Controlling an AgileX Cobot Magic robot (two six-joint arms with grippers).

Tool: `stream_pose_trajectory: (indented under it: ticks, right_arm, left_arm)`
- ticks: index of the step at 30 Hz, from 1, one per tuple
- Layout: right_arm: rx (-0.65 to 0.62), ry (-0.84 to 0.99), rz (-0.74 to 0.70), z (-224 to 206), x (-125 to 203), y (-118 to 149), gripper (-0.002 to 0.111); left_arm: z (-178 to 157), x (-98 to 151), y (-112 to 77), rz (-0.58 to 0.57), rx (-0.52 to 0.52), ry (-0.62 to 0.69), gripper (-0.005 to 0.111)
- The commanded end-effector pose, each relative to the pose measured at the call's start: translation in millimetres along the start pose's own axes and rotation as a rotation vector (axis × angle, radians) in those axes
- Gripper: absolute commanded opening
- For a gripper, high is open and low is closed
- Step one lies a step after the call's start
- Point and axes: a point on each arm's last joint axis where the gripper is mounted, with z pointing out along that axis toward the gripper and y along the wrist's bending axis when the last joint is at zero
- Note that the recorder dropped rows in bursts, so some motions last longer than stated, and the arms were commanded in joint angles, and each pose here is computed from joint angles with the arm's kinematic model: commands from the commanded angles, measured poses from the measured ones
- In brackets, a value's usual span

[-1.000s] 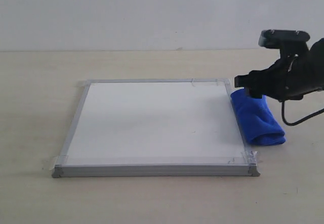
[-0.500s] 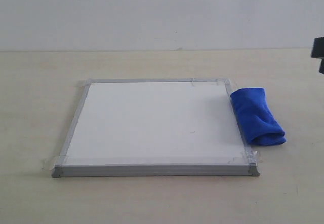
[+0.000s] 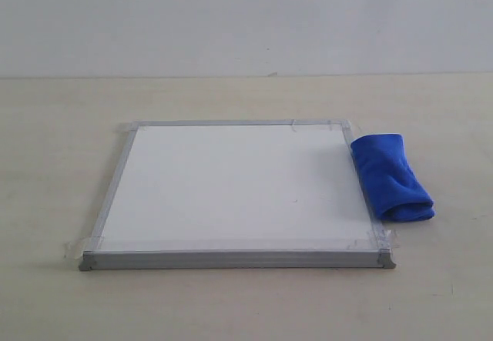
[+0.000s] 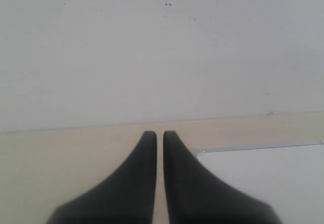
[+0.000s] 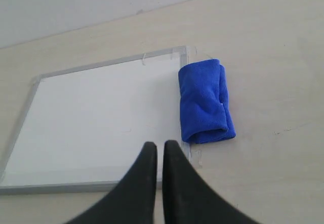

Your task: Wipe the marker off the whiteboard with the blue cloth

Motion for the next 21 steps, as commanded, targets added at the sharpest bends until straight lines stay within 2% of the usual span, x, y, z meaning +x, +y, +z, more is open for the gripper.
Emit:
stream_pose_trajectory:
  ticks: [1, 5, 9, 15, 21]
  right_arm:
    - [0.005, -0.012, 0.003, -1.9, 2.5, -1.8, 0.000]
    - [-0.002, -0.033, 0.011, 6.5, 12.9, -6.5, 0.000]
    - [-0.033, -0.185, 0.034, 1.9, 36.5, -17.3, 0.000]
    - [-0.070, -0.319, 0.035, 4.4, 74.1, -32.6, 0.000]
    - [-0.091, -0.452, 0.005, 15.9, 94.3, -43.4, 0.000]
  left_arm:
    - [0.2, -0.4, -0.3, -0.015, 0.005, 0.001, 0.004]
    - [0.2, -0.4, -0.3, -0.015, 0.005, 0.001, 0.004]
    - [0.2, -0.4, -0.3, -0.015, 0.005, 0.001, 0.004]
    - [0.2, -0.4, -0.3, -0.015, 0.005, 0.001, 0.004]
    - [0.2, -0.4, -0.3, -0.015, 0.005, 0.001, 0.004]
